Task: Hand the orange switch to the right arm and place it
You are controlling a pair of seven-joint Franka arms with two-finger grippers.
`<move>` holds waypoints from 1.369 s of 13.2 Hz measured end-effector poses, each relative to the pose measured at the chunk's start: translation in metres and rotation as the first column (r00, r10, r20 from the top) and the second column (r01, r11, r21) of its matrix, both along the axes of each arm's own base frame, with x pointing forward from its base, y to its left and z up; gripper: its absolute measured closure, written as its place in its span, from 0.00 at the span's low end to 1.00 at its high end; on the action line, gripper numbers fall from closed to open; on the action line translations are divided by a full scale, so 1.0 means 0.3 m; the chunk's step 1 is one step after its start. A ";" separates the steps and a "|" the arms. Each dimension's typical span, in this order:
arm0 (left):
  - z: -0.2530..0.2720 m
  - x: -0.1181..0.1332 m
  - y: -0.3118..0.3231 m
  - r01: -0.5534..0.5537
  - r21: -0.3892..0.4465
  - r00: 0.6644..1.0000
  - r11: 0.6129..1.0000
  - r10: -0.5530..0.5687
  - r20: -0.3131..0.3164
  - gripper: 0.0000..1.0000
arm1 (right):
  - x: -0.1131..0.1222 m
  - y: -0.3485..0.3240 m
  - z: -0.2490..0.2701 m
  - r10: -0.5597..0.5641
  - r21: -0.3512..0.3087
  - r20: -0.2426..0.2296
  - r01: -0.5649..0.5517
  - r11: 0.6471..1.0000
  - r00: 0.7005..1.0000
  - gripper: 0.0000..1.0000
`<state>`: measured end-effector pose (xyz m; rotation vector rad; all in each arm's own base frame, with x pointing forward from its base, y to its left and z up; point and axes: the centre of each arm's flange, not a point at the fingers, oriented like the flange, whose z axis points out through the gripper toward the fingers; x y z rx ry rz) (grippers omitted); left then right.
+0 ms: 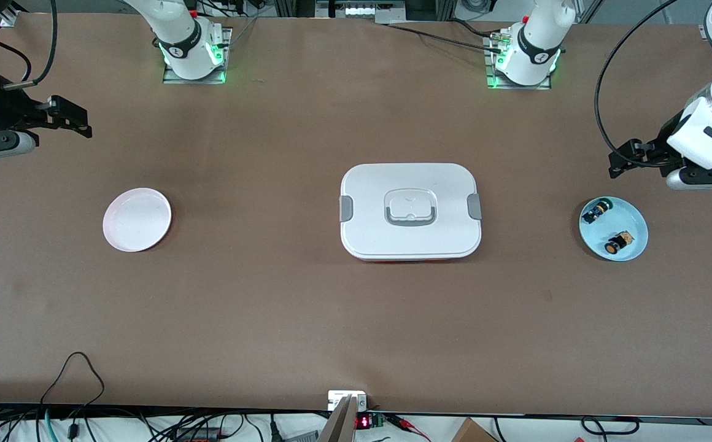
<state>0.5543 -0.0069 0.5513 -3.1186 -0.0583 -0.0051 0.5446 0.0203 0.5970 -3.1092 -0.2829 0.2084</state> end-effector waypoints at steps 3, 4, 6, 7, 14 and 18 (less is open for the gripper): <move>0.000 0.000 0.001 -0.001 0.000 1.000 1.000 0.001 -0.001 0.00 | 0.000 -0.001 0.002 0.008 0.001 0.000 -0.008 1.000 1.000 0.00; -0.001 0.000 0.001 -0.001 0.000 1.000 1.000 0.001 -0.001 0.00 | 0.001 -0.001 0.009 0.028 0.004 0.005 -0.028 1.000 1.000 0.00; -0.003 -0.002 0.002 -0.001 0.000 1.000 1.000 0.001 -0.007 0.00 | -0.004 -0.001 0.033 0.067 0.010 0.006 -0.068 0.998 0.998 0.00; -0.005 -0.002 0.003 -0.002 0.000 1.000 1.000 0.002 -0.009 0.00 | -0.007 0.002 0.046 0.076 0.013 0.006 -0.076 0.997 0.997 0.00; -0.022 0.003 0.007 -0.004 0.001 1.000 1.000 0.004 -0.021 0.00 | -0.015 0.102 0.078 0.126 0.096 0.021 -0.127 0.987 0.992 0.00; -0.041 0.020 0.009 -0.006 0.002 1.000 1.000 0.006 -0.030 0.00 | -0.019 0.135 0.080 0.149 0.079 0.020 -0.150 0.986 0.989 0.00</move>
